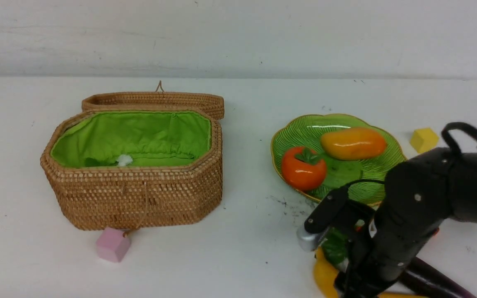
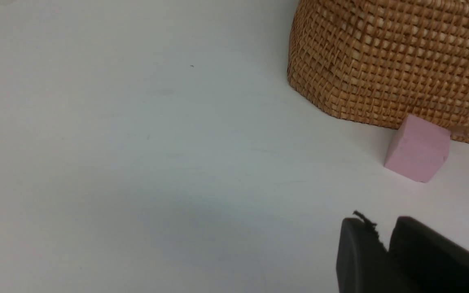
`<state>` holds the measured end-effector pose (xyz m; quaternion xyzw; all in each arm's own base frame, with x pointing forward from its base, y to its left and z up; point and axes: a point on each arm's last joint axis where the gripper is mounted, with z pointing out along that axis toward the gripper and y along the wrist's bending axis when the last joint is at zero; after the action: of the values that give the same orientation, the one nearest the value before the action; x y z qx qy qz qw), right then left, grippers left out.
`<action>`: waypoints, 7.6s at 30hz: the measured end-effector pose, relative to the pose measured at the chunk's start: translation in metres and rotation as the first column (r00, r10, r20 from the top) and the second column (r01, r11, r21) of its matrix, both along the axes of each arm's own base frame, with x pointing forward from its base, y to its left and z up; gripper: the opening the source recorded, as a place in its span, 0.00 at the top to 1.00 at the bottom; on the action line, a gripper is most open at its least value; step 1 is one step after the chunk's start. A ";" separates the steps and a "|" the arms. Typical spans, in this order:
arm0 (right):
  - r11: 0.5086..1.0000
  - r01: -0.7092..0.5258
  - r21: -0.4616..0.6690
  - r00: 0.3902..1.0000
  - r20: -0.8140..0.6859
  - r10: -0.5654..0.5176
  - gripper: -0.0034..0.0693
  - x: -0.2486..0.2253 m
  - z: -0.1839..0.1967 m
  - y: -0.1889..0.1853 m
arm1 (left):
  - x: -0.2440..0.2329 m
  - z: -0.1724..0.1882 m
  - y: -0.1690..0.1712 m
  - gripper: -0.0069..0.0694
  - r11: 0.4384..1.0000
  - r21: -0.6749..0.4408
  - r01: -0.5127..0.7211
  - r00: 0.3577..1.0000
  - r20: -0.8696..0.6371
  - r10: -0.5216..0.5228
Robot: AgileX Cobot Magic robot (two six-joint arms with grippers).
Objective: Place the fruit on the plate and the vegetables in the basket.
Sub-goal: Use the right arm to grab a banana and put it into the right plate, then grab an eggplant with your right arm and place it in the basket on the left, then use the right arm to grab a carrot and put it into the left basket
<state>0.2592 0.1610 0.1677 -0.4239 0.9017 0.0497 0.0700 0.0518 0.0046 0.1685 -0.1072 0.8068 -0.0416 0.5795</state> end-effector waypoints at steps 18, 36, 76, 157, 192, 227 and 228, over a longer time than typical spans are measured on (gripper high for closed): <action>0.793 -0.396 0.462 0.917 0.242 0.317 0.50 0.028 0.165 0.096 | 0.000 0.000 0.000 0.74 1.000 0.000 0.000 1.000 0.000 0.000; 0.664 -0.647 0.375 0.699 0.640 0.320 0.50 0.141 0.124 0.198 | 0.000 0.000 0.000 0.72 1.000 0.000 0.000 1.000 0.000 0.000; 0.887 0.141 0.439 0.949 0.196 -0.248 0.50 0.193 0.068 -0.064 | 0.000 0.000 0.000 0.67 1.000 0.000 0.000 1.000 0.000 0.000; 0.688 -0.510 0.517 0.772 0.628 0.100 0.41 0.138 0.132 0.199 | 0.000 -0.001 0.000 0.60 1.000 0.000 0.000 1.000 -0.002 0.000; 0.858 -0.512 -0.046 0.814 0.292 0.502 0.35 0.063 0.072 -0.070 | 0.000 -0.001 0.000 0.60 1.000 0.000 0.000 1.000 -0.002 0.000; 0.615 -0.720 0.322 0.648 0.628 0.430 0.41 0.051 0.186 0.110 | 0.000 -0.001 0.000 0.60 1.000 0.000 0.000 1.000 -0.001 0.000; 0.605 -0.717 0.346 0.649 0.646 0.401 0.41 0.058 0.188 0.119 | 0.000 -0.001 0.000 0.60 1.000 0.000 0.000 1.000 -0.001 0.000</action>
<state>0.3168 0.2798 0.3554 -0.6492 0.6006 0.2263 0.4081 0.0518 0.0046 0.1679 -0.1072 0.8072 -0.0415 0.5790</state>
